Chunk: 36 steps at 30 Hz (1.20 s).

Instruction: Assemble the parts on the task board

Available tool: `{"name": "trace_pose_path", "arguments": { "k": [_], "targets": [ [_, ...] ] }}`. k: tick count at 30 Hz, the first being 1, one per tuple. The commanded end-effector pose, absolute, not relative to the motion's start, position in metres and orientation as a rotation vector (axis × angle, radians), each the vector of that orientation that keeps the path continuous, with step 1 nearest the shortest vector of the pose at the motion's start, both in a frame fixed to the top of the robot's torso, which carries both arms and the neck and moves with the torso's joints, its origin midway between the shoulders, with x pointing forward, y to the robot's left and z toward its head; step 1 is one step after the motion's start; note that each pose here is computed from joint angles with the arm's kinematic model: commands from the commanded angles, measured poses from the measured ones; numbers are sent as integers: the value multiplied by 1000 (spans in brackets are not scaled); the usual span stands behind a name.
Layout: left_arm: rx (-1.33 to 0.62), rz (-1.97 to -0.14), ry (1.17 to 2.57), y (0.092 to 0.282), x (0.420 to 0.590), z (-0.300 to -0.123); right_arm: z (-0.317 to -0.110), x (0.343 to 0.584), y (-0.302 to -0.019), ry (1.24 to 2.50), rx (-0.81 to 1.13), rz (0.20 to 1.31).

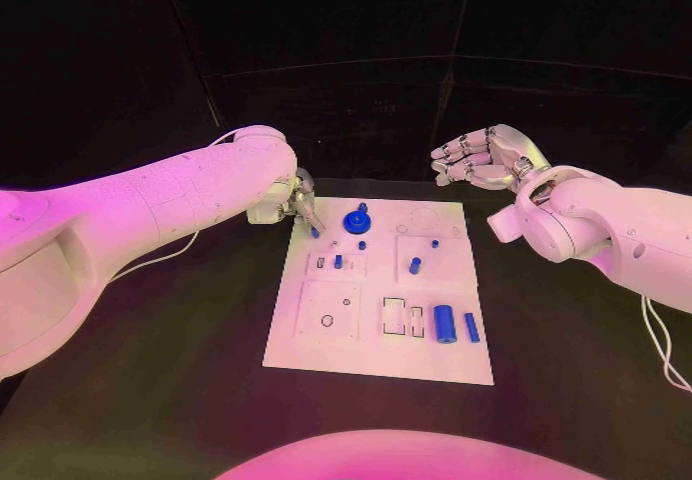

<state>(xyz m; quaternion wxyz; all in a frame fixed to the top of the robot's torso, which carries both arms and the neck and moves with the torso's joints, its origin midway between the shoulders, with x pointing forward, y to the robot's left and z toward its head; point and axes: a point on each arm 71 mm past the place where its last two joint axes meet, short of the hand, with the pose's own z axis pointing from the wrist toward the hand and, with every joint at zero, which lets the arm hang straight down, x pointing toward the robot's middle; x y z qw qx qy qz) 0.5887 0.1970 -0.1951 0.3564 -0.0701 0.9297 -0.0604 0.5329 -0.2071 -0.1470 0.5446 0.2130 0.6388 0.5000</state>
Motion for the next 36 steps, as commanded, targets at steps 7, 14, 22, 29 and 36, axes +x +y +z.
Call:
{"name": "trace_pose_path", "arguments": {
  "k": [7,14,22,29,36],
  "targets": [
    [-210,-234,2403,199,588,-194,-146,533,-206,1516,499,1198],
    [-268,-291,2379,204,584,-192,-146,534,-208,1517,501,1194],
    [-415,-409,2350,212,571,-186,-146,535,-212,1516,505,1186],
    [-470,-463,2269,216,552,-179,-147,536,-216,1514,510,1176],
    [-429,-437,2176,216,536,-179,-147,536,-217,1515,511,1174]
  ]
}}
